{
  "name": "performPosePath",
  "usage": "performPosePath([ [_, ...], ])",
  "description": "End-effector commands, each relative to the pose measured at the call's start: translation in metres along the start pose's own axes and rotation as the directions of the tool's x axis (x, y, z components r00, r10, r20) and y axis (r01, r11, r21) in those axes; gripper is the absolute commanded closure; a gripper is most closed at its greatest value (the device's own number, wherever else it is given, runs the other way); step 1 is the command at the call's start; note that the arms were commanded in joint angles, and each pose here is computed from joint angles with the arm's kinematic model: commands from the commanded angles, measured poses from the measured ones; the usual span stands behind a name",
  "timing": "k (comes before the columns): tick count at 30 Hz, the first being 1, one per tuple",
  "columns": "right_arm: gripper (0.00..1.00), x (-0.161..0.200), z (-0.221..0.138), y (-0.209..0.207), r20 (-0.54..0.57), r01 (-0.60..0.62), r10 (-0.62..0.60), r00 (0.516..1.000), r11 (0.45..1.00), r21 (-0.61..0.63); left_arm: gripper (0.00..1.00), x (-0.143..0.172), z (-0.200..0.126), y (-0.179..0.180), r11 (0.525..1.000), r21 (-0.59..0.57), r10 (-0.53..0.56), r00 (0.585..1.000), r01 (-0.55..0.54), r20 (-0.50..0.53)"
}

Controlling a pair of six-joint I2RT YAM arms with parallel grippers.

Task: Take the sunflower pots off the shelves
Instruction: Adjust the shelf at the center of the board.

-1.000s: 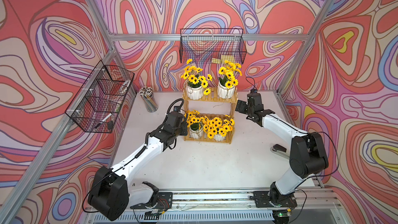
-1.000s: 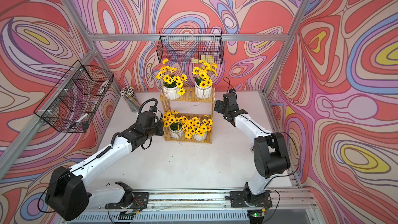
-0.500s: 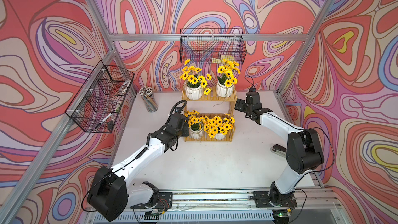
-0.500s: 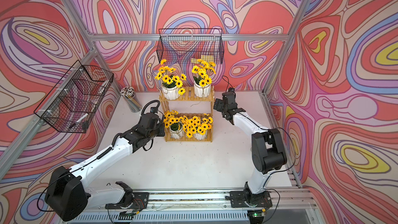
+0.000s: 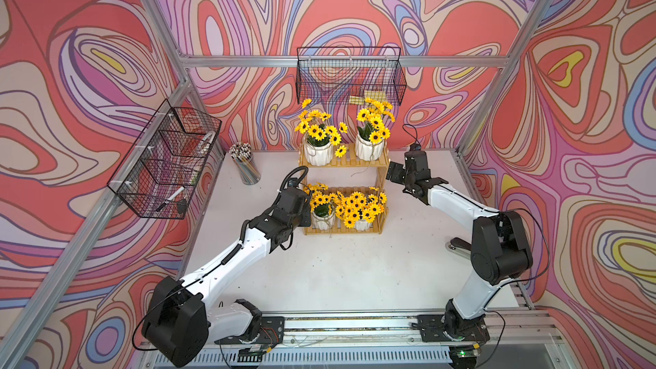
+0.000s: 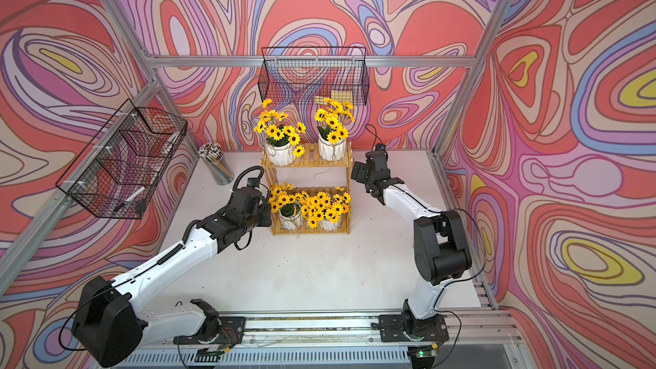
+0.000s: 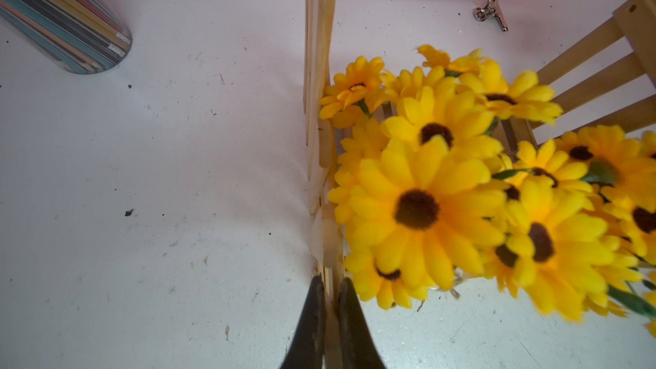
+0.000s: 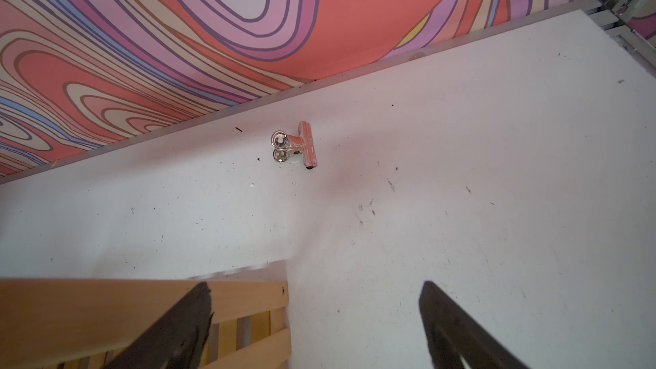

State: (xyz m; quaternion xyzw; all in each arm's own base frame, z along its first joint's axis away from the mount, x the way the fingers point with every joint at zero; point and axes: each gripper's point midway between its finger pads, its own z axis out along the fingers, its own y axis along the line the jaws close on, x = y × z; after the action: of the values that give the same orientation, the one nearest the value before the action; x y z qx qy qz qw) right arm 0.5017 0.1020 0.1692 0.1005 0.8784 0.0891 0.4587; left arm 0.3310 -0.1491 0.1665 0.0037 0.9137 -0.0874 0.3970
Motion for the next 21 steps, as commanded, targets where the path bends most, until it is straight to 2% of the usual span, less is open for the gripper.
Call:
performPosePath([
  [1,0.07,-0.007,-0.003,0.041,0.015,0.032,-0.030,0.999,0.992,-0.121,0.86,0.005,-0.023,-0.064,0.959,0.283,0.034,0.999,-0.023,-0.036],
  [5,0.05,-0.007,-0.003,0.036,0.012,0.057,-0.056,0.998,0.994,-0.093,0.58,0.003,-0.026,-0.057,0.967,0.249,0.051,0.999,-0.045,-0.019],
  [14,0.02,-0.021,-0.029,0.014,0.057,0.143,-0.144,0.988,0.990,0.021,0.24,-0.011,-0.041,-0.042,0.977,0.190,0.081,0.995,-0.092,0.066],
  [16,0.02,-0.023,-0.034,0.009,0.060,0.152,-0.155,0.986,0.987,0.053,0.18,-0.014,-0.042,-0.036,0.982,0.157,0.092,0.992,-0.105,0.084],
  [21,0.02,-0.032,-0.051,-0.014,0.083,0.143,-0.153,0.985,0.983,0.118,0.14,-0.028,-0.052,-0.026,0.985,0.096,0.127,0.982,-0.141,0.142],
])
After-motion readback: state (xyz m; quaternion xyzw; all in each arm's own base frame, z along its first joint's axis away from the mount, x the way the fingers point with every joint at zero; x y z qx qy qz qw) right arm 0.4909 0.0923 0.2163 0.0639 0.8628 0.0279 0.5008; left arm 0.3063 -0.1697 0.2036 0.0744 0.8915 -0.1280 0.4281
